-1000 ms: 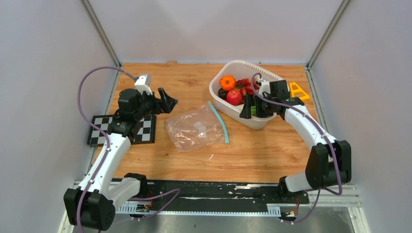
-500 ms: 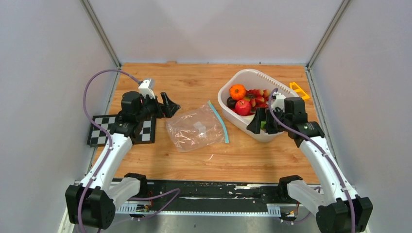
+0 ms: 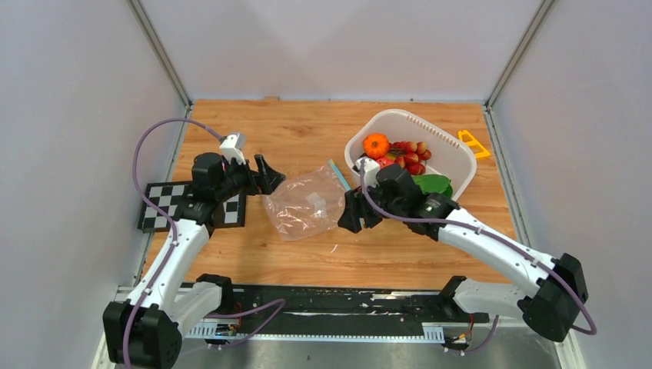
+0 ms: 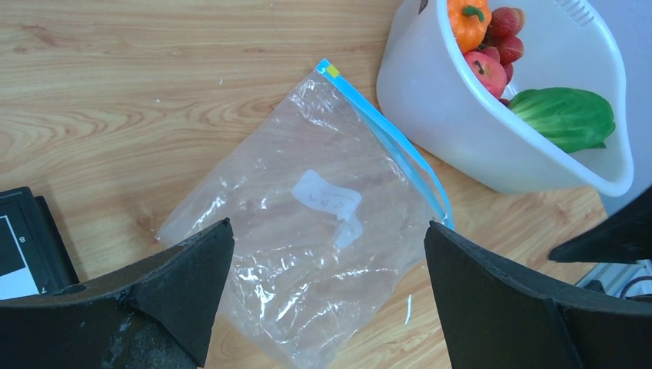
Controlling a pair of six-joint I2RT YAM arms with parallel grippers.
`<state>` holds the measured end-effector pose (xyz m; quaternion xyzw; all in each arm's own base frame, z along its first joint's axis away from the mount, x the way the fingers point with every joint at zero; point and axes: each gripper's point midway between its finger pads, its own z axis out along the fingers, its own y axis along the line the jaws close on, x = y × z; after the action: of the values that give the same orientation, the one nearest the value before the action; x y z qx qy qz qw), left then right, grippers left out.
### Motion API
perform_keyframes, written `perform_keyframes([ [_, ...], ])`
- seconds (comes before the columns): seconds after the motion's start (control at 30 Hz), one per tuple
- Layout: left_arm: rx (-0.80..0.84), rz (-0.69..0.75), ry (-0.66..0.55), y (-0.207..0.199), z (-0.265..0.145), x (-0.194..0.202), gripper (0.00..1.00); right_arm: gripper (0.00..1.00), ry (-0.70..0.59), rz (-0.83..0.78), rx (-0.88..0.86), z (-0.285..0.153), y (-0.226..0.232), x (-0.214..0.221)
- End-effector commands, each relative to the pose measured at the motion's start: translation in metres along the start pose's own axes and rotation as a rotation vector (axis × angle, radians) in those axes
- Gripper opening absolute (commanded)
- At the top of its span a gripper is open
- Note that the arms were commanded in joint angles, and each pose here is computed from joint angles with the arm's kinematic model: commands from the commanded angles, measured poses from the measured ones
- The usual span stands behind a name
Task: Place the food in the zip-top bag and seal the zipper
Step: Pick up the zipper food storage bag at the center of the board.
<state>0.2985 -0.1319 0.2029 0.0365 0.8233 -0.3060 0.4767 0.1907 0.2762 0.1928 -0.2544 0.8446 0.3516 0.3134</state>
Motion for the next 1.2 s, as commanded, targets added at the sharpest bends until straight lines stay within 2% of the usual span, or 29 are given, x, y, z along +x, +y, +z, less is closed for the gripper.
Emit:
perform_keyframes([
  [0.0, -0.005, 0.021, -0.036, -0.002, -0.007, -0.006, 1.0, 0.62, -0.059, 0.03, 0.213, 0.024, -0.031, 0.003],
  [0.2, -0.001, 0.019, -0.024, -0.001, -0.008, -0.001, 1.0, 0.63, -0.105, 0.04, 0.403, 0.042, -0.073, 0.014],
  [0.37, -0.013, 0.026, 0.022, 0.003, -0.009, 0.012, 1.0, 0.6, -0.16, 0.072, 0.45, 0.057, -0.09, 0.021],
  [0.5, -0.056, -0.054, 0.067, 0.012, -0.011, 0.033, 1.0, 0.58, -0.223, 0.123, 0.473, 0.066, -0.101, 0.023],
  [0.67, -0.142, -0.105, 0.14, 0.026, -0.017, 0.066, 1.0, 0.61, -0.295, 0.161, 0.474, 0.077, -0.106, 0.017],
  [0.83, -0.149, -0.142, 0.169, 0.029, -0.017, 0.086, 1.0, 0.6, -0.319, 0.203, 0.422, 0.09, -0.103, 0.02],
  [1.0, -0.157, -0.147, 0.198, 0.033, -0.015, 0.095, 0.94, 0.6, -0.317, 0.202, 0.436, 0.096, -0.109, 0.024],
  [1.17, -0.157, -0.154, 0.215, 0.035, -0.009, 0.1, 0.87, 0.57, -0.297, 0.134, 0.302, 0.105, -0.086, 0.021],
])
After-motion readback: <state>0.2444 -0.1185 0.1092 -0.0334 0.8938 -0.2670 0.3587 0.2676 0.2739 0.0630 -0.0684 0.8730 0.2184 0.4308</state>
